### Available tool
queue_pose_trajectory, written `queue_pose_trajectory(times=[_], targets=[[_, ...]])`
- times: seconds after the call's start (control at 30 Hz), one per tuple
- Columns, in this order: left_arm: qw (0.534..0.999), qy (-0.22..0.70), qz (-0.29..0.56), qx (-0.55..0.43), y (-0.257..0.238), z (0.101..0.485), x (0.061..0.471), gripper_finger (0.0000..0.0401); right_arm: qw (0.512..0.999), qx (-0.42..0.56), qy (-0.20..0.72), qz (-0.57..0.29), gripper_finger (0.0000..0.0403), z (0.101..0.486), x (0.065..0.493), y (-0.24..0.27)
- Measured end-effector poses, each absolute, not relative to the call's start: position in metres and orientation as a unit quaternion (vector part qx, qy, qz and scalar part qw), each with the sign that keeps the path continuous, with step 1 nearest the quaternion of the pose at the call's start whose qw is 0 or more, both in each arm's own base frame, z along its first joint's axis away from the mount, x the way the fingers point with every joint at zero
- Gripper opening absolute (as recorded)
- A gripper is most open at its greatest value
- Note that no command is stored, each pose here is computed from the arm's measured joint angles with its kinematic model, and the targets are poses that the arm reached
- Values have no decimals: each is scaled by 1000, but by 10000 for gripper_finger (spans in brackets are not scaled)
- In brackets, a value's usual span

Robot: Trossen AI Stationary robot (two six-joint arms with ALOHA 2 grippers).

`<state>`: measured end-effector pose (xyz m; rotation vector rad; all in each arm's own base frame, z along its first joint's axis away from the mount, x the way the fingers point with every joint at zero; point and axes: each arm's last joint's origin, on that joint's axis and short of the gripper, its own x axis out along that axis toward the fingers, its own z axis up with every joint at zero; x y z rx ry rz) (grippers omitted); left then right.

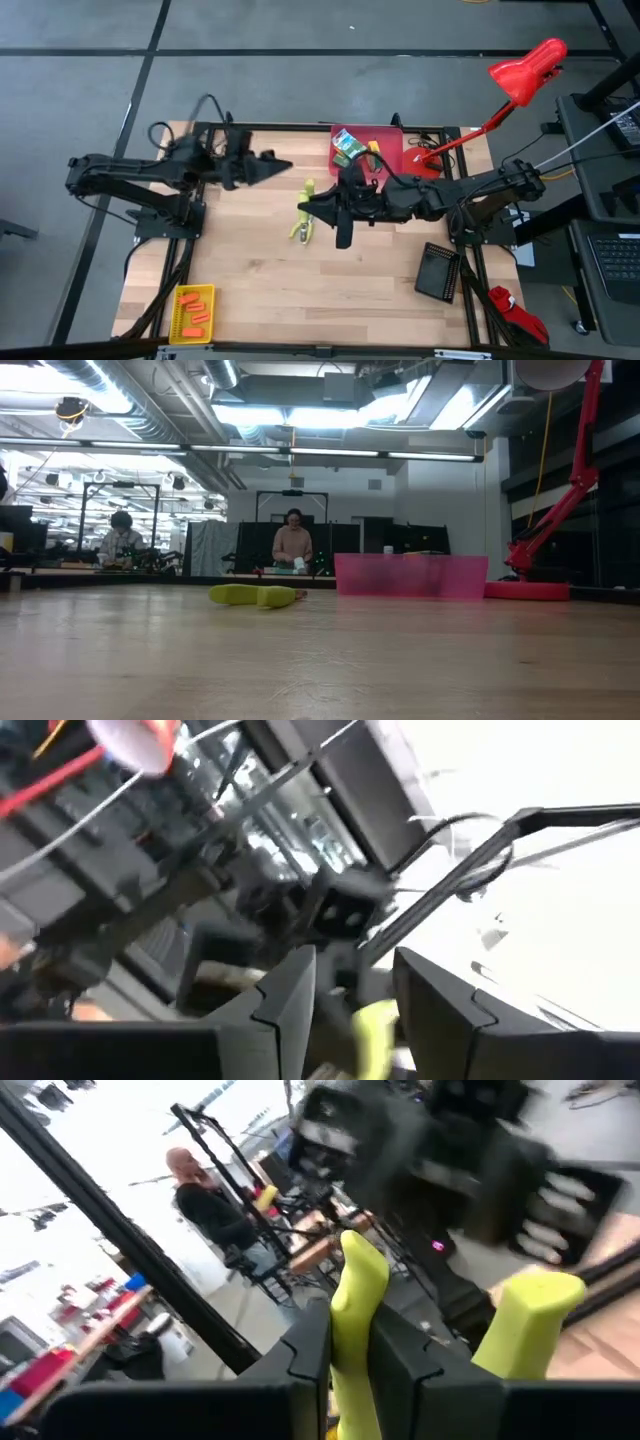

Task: Pick & Place School Supplies
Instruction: Put the light green hole puncher into the black bin

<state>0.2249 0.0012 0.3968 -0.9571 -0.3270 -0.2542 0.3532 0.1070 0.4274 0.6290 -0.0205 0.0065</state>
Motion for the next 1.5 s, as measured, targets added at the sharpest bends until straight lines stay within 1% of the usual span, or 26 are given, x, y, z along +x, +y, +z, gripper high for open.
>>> queue_pose_trajectory(times=[0.07, 0.13, 0.27, 0.4, 0.5, 0.57, 0.63, 0.7, 0.83, 0.97, 1.1, 1.2, 1.33, 1.5], targets=[[872, -174, -121, -442, 5, 404, 214, 133, 952, 305, 10, -4, 49, 423, 352, 109], [878, -183, -113, -428, 9, 409, 202, 132, 953, 299, 51, -19, 49, 415, 350, 113], [901, -148, -67, -402, 15, 408, 178, 129, 940, 280, 178, -74, 49, 387, 339, 120], [913, -105, -14, -395, 17, 400, 161, 130, 898, 261, 327, -136, 49, 358, 318, 124], [915, -87, 2, -394, 17, 397, 158, 129, 864, 249, 406, -161, 49, 340, 302, 134], [916, -78, 3, -394, 16, 395, 158, 128, 842, 251, 447, -168, 49, 326, 291, 144], [916, -67, 4, -396, 14, 393, 160, 128, 821, 273, 472, -169, 49, 313, 281, 156], [917, -54, 8, -395, 12, 390, 164, 128, 793, 301, 494, -188, 49, 296, 269, 167], [919, -34, 18, -392, 6, 384, 173, 128, 748, 369, 495, -244, 49, 275, 245, 192], [919, -19, 32, -392, 3, 377, 185, 128, 727, 436, 428, -315, 49, 268, 228, 205], [920, -4, 36, -391, 1, 370, 199, 128, 690, 485, 377, -383, 49, 258, 209, 211], [920, 2, 28, -392, 0, 366, 210, 127, 667, 482, 405, -398, 49, 254, 201, 212], [918, 6, 11, -396, -1, 363, 220, 127, 661, 451, 421, -428, 49, 253, 195, 206], [915, 15, 7, -404, -1, 360, 224, 127, 657, 409, 438, -458, 49, 265, 178, 192]])
